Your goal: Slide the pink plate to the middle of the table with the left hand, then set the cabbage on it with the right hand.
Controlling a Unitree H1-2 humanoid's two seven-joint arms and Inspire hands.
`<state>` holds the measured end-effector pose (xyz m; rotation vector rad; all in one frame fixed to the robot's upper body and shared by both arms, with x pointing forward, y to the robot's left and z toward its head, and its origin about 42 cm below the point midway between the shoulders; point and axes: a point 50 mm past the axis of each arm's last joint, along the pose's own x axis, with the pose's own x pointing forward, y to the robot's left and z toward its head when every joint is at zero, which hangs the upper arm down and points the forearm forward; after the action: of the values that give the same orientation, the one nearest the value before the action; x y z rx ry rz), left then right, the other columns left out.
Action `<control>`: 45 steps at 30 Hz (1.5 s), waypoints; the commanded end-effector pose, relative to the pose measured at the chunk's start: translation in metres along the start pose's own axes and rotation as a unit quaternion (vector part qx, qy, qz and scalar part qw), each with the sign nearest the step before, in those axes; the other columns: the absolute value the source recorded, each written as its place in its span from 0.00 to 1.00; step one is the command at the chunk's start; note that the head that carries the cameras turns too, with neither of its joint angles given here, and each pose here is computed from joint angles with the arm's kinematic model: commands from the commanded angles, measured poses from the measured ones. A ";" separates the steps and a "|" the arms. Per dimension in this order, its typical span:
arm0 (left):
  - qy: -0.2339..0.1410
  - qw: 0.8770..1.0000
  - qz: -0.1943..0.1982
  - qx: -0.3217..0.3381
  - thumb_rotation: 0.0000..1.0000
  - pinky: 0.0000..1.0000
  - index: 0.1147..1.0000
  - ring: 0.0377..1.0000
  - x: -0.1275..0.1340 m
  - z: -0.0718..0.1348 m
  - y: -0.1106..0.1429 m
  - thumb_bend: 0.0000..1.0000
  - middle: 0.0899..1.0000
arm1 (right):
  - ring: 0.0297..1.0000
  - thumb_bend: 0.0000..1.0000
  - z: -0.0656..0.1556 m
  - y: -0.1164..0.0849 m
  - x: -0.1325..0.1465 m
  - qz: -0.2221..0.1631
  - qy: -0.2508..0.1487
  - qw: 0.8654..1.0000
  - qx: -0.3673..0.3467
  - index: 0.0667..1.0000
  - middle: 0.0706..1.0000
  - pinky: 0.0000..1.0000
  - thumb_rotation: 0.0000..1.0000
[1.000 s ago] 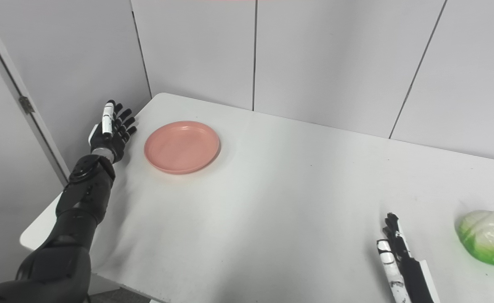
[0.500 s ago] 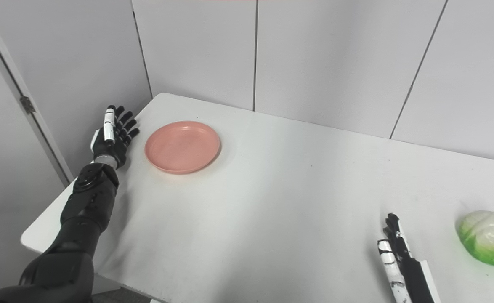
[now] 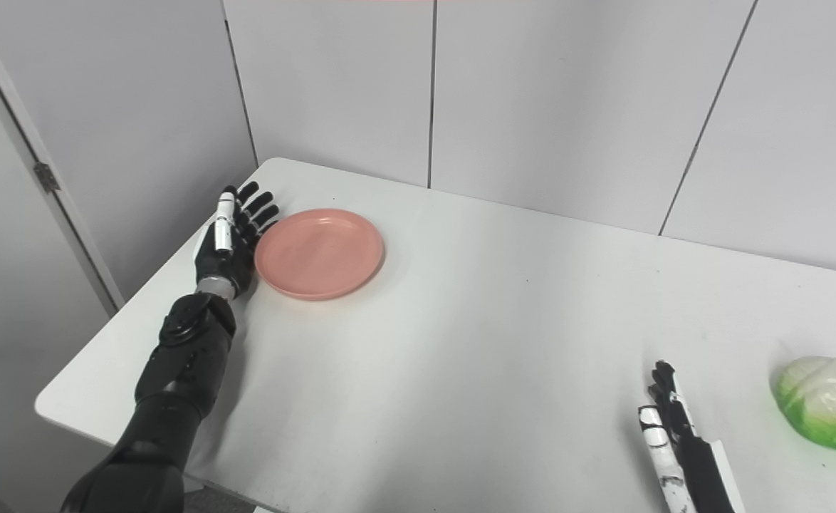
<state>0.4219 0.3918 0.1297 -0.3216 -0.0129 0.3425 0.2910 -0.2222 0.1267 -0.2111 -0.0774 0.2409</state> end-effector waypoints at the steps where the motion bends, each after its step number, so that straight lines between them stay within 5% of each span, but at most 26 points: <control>1: 0.017 1.000 -0.011 0.001 1.00 0.84 0.83 0.85 -0.004 -0.006 -0.004 0.39 0.84 | 1.00 0.32 0.010 -0.001 0.003 0.001 -0.015 1.000 -0.007 1.00 1.00 1.00 1.00; 18: 0.036 0.997 -0.059 -0.016 1.00 0.84 0.83 0.85 -0.024 -0.015 -0.030 0.40 0.84 | 1.00 0.36 0.010 0.003 0.005 0.000 -0.020 1.000 -0.018 1.00 1.00 1.00 1.00; 45: 0.082 0.982 -0.169 -0.013 1.00 0.84 0.82 0.85 -0.068 -0.044 -0.106 0.38 0.84 | 1.00 0.45 0.009 0.017 0.008 -0.007 -0.023 1.000 -0.019 1.00 1.00 0.98 1.00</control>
<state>0.3973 0.2726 0.1287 -0.3691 0.0483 0.0145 0.2908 -0.2099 0.1255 -0.2505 -0.0845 0.2171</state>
